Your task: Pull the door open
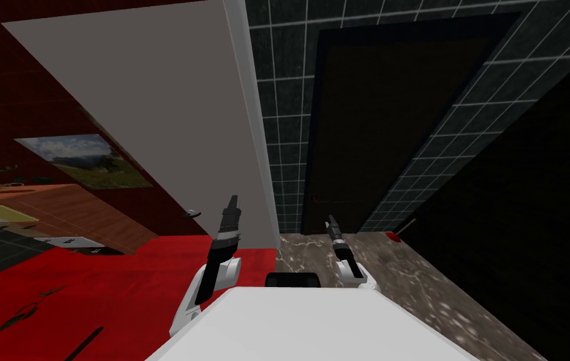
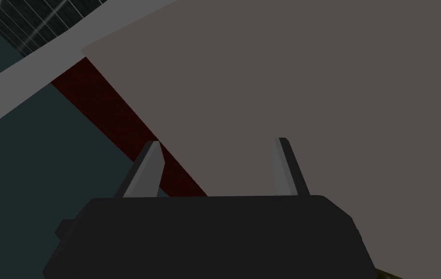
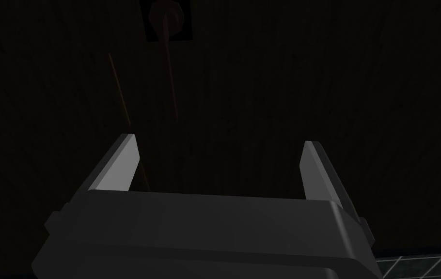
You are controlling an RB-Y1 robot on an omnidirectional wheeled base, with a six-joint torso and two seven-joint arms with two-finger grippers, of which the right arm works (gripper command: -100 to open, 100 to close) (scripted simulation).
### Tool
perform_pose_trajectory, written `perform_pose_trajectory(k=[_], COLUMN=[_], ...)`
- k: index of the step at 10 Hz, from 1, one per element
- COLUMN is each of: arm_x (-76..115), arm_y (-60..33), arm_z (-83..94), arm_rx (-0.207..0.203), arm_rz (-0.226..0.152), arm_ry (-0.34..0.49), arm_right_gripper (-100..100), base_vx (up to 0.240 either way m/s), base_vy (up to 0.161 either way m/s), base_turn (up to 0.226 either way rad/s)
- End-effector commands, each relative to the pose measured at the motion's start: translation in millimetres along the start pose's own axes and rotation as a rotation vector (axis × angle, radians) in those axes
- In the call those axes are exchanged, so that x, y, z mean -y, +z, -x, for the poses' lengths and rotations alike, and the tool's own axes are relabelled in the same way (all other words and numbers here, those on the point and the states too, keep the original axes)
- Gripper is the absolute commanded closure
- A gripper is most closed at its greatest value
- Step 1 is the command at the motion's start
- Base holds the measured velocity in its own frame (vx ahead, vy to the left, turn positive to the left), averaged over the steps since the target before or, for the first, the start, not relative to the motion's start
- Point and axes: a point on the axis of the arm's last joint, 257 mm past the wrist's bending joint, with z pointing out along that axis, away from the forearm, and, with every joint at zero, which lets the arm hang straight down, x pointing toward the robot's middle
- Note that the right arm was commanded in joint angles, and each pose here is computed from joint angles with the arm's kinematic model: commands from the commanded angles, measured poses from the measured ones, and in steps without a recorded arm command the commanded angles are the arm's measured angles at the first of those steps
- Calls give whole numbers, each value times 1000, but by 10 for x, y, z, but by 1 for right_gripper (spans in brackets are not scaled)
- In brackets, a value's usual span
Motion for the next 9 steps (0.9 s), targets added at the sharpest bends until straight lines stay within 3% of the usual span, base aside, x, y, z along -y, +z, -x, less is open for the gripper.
perform_pose_trajectory(k=[1,9], arm_x=[91,406], arm_y=[-9,-77], arm_z=[36,167], arm_rx=[4,19], arm_rz=[-18,-85], arm_ry=[-4,-20], arm_right_gripper=[-100,-100], base_vx=[69,78], base_vy=[-53,-39], base_turn=[73,61])
